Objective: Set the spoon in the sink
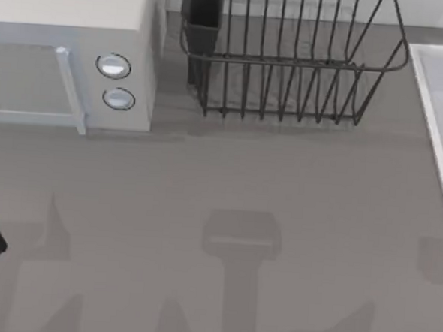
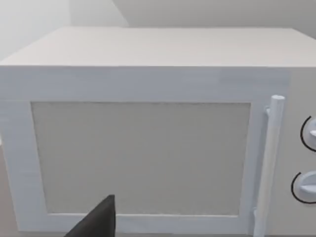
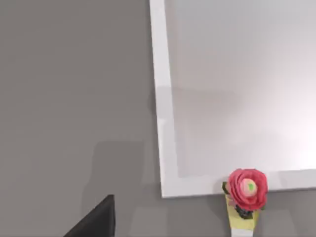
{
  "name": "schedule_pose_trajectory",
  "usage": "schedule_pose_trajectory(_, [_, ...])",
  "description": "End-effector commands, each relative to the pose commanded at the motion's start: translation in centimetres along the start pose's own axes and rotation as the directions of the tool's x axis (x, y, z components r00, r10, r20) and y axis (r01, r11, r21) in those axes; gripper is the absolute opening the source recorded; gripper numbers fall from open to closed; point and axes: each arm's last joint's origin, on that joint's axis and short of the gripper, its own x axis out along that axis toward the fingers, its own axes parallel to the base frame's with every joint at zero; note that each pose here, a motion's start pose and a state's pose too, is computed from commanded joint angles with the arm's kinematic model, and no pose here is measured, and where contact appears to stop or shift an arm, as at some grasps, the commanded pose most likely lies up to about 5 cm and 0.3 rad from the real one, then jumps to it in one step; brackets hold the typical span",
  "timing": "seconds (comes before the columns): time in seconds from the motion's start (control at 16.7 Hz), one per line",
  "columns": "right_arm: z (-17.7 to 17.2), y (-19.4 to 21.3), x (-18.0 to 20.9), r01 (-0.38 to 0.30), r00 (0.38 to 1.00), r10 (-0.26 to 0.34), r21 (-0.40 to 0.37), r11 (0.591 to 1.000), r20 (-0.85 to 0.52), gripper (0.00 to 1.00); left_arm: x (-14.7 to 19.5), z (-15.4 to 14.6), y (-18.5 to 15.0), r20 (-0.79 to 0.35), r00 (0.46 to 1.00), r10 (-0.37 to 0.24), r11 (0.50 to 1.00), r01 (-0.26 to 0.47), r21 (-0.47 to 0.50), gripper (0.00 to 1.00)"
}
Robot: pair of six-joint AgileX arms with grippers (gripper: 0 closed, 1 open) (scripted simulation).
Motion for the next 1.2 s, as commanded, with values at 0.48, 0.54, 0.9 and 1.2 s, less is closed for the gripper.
schedule_pose_trajectory(0.48, [4.2, -0.5, 4.6, 0.094, 0.780, -0.035, 0.061, 0.994, -0.625, 1.00, 0.0, 0.0, 0.0, 0.000, 1.000, 0.000, 1.000, 0.000, 0.000, 1.00])
schedule_pose_trajectory(0.54, [4.5, -0.5, 4.9, 0.103, 0.752, -0.036, 0.063, 0.993, -0.658, 1.00, 0.0, 0.0, 0.0, 0.000, 1.000, 0.000, 1.000, 0.000, 0.000, 1.00])
schedule_pose_trajectory(0.9, [5.2, -0.6, 5.6, 0.116, 0.707, -0.035, 0.067, 0.991, -0.706, 1.00, 0.0, 0.0, 0.0, 0.000, 1.000, 0.000, 1.000, 0.000, 0.000, 1.00])
schedule_pose_trajectory(1.2, [4.1, -0.7, 6.9, 0.116, 0.704, -0.035, 0.067, 0.991, -0.709, 1.00, 0.0, 0.0, 0.0, 0.000, 1.000, 0.000, 1.000, 0.000, 0.000, 1.00])
